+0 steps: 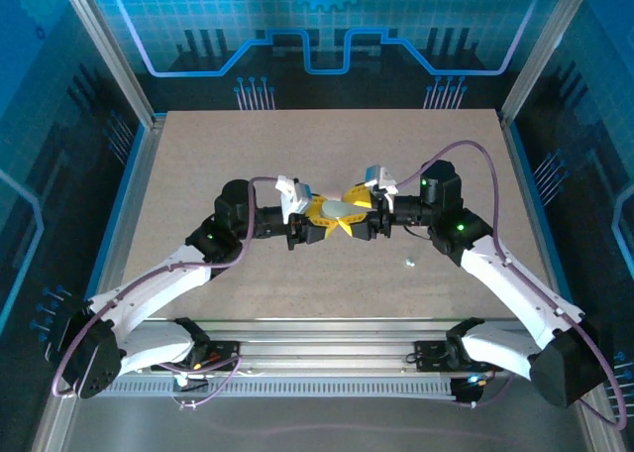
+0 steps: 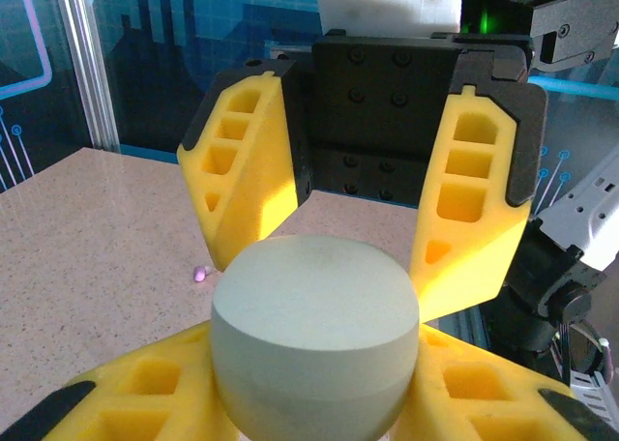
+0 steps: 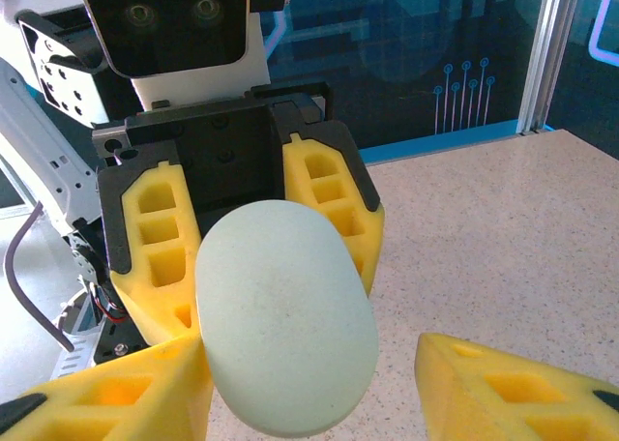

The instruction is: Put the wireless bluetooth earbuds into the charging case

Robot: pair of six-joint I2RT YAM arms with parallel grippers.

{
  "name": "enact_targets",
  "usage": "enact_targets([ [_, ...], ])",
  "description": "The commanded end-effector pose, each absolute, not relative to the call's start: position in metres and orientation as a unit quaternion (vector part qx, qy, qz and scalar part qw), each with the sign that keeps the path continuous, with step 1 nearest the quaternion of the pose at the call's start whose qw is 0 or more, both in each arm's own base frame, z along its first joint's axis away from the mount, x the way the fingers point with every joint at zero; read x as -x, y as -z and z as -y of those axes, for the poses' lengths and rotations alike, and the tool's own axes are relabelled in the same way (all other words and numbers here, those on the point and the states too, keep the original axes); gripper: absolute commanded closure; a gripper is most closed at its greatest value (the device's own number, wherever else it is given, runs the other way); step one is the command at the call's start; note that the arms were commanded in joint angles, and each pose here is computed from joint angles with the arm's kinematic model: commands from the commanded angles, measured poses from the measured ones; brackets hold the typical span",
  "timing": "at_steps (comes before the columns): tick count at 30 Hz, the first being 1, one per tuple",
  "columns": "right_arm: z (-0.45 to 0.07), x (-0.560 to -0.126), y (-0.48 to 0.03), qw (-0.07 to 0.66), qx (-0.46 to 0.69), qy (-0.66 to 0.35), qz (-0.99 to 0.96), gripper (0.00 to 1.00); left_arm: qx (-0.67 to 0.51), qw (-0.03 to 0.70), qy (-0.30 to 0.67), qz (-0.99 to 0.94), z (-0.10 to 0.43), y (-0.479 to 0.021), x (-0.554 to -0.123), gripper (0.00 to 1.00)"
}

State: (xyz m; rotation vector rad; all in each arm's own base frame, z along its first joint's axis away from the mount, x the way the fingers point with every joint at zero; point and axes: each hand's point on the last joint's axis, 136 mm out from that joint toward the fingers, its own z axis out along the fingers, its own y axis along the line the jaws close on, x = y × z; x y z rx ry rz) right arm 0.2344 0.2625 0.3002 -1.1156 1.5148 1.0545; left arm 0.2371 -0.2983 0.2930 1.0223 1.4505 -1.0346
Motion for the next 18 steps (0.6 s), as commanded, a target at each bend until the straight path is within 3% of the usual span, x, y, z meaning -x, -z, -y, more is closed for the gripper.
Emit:
enact_targets([
  [1,-0.257,-0.25,-0.317,0.495,0.437,-0.419,-0.622,0.44,-0.462,0.512,0.447,-0.57,0.305,-0.304,-0.219,0.68],
  [18,-0.252,-0.265,-0.319,0.513,0.419,-0.393,-0.638,0.46,-0.46,0.507,0.448,-0.575,0.306,-0.3,-0.221,0.68],
])
